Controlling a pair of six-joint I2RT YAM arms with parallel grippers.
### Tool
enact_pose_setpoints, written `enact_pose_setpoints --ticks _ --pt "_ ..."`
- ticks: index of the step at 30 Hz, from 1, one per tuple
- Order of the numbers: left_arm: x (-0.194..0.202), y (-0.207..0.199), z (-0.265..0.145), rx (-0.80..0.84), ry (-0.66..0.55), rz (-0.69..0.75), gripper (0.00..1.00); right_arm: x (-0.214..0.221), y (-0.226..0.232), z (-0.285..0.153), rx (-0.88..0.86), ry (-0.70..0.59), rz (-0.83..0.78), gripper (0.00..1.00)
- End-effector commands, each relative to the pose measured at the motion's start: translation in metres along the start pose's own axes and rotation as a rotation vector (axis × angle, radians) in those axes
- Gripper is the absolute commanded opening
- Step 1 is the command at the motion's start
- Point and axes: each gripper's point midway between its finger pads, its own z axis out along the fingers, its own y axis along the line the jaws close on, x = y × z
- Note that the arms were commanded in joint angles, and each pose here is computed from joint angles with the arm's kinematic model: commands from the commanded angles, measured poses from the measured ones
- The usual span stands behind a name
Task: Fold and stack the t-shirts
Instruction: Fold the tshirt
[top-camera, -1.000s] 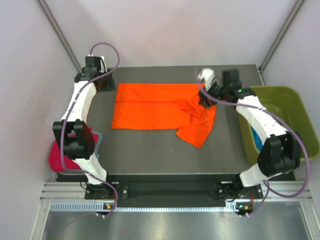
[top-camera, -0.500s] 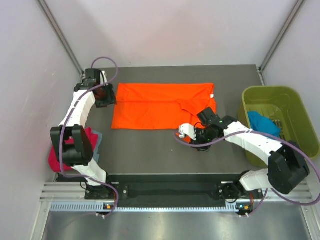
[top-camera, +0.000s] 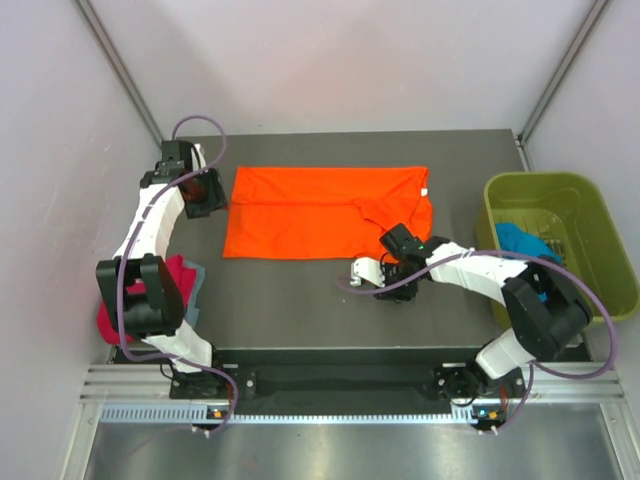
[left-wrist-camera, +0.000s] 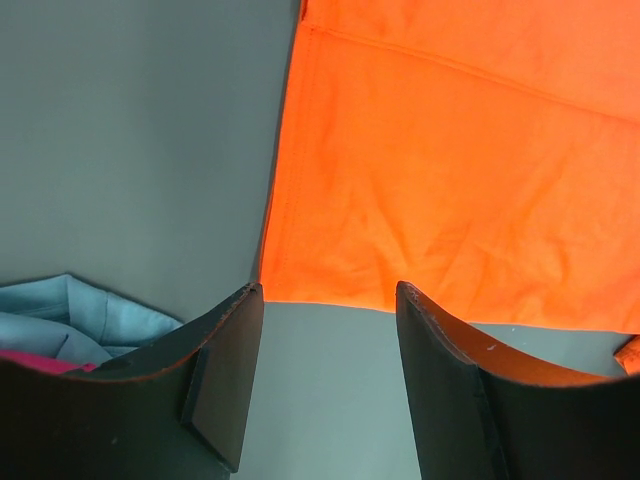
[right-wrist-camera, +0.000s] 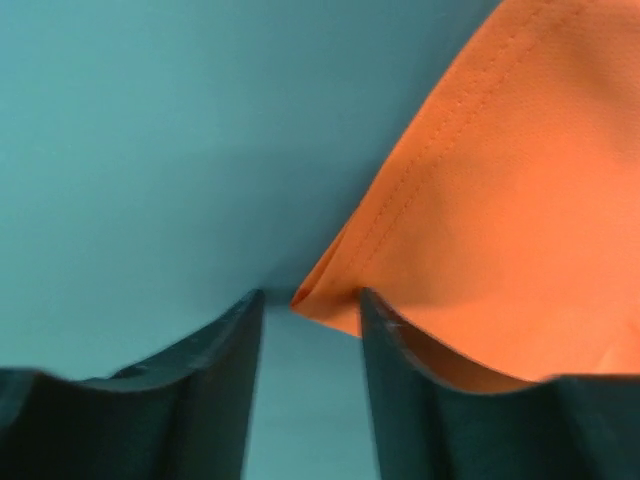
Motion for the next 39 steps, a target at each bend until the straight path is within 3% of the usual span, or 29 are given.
enact_pose_setpoints --ticks 1,2,6,8,18,33,39 --pt "-0.012 -0.002 -0.013 0.024 -0.059 -0.020 0.61 -0.020 -0.020 -0.002 0.061 -0.033 -0.049 0.41" --pt "-0.012 -0.001 -0.014 0.025 -0.057 -0.024 0.61 -0.018 -0.018 -0.001 0.055 -0.027 -0.054 0.38" --pt "-0.005 0.000 -0.014 0.031 -0.026 -0.043 0.61 -0.014 -0.018 -0.004 0.073 -0.012 -0.057 0.08" --pt "0.009 -0.001 -0.014 0.041 0.012 -0.065 0.61 -0.017 -0.026 -0.014 0.120 -0.014 -0.050 0.00" --pt "0.092 0.008 0.006 0.044 0.228 -0.214 0.63 -0.045 -0.067 -0.090 0.324 -0.083 -0.036 0.00" --pt "0.086 0.038 0.049 -0.005 0.268 -0.254 0.52 -0.043 -0.068 -0.089 0.320 -0.107 0.004 0.00" --pt "0.076 0.044 0.072 -0.013 0.279 -0.228 0.43 -0.038 -0.071 -0.089 0.325 -0.106 0.028 0.00"
